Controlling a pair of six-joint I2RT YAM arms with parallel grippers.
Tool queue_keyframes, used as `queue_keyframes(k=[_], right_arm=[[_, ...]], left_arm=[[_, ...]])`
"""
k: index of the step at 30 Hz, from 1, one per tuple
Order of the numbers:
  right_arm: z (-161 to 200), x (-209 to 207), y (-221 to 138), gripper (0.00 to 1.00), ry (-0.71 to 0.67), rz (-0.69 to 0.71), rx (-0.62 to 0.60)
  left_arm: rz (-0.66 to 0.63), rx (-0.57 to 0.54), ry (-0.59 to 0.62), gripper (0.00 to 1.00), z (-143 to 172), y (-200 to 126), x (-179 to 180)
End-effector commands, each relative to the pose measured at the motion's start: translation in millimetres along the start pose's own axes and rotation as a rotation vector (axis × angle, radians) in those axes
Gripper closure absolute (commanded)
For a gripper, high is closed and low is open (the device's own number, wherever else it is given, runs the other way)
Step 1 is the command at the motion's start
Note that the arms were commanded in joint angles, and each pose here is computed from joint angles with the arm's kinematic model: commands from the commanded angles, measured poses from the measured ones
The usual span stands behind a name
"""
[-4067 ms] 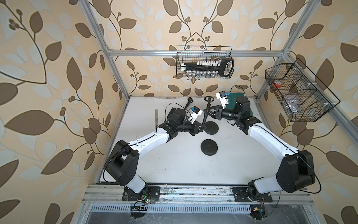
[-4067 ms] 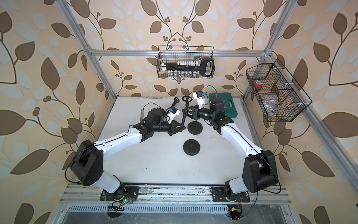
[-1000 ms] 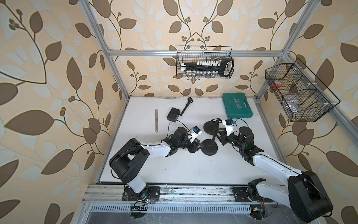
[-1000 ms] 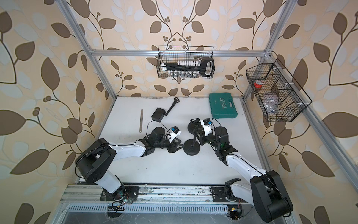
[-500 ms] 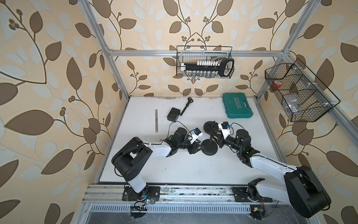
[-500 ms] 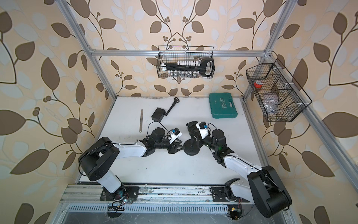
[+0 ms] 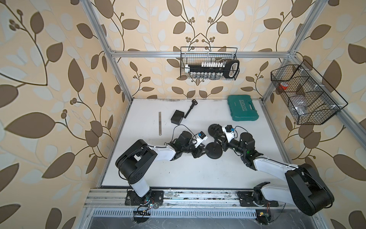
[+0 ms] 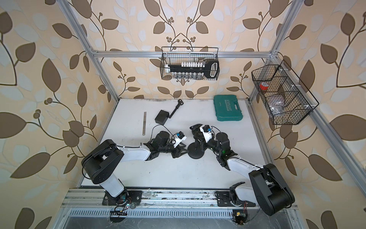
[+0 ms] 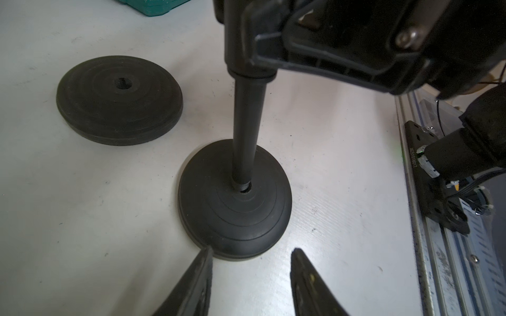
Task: Assemble a microphone stand
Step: Hold the microphone stand pole at the microphone stand base.
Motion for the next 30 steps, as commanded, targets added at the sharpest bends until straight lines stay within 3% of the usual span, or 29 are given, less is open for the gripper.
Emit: queue_keyframes(k=[1,15,23,30], right_arm=[[3,2,-3,0.98,-0.021,0.0,-0.008],[15,1,-8,0.98,-0.013,0.015,-0.003],[26,16,-5,0.98,-0.122,0.019,-0.019],[33,16,-3,0.99,-0.113,0.071,-0.019]], left_arm=[[-0.005,-0.011,0.033,0.52,-4,2,-2],[-0.003,-0.017,0.038,0.53,-6,5,0],[-0.034,-0.097,0.071,0.52,-19,10,5],[-0.061,-0.118,0.154,0.51,-24,24,0]])
Point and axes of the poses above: each gripper's point midway between its finger pads, its own y axis out along the fingers, its own x axis along the line the jaws close on, z = x × y, the point moved 2 cm from there along -y, back along the fingers, and after that the axes turned 9 degrees about y, right-handed, at the moved point
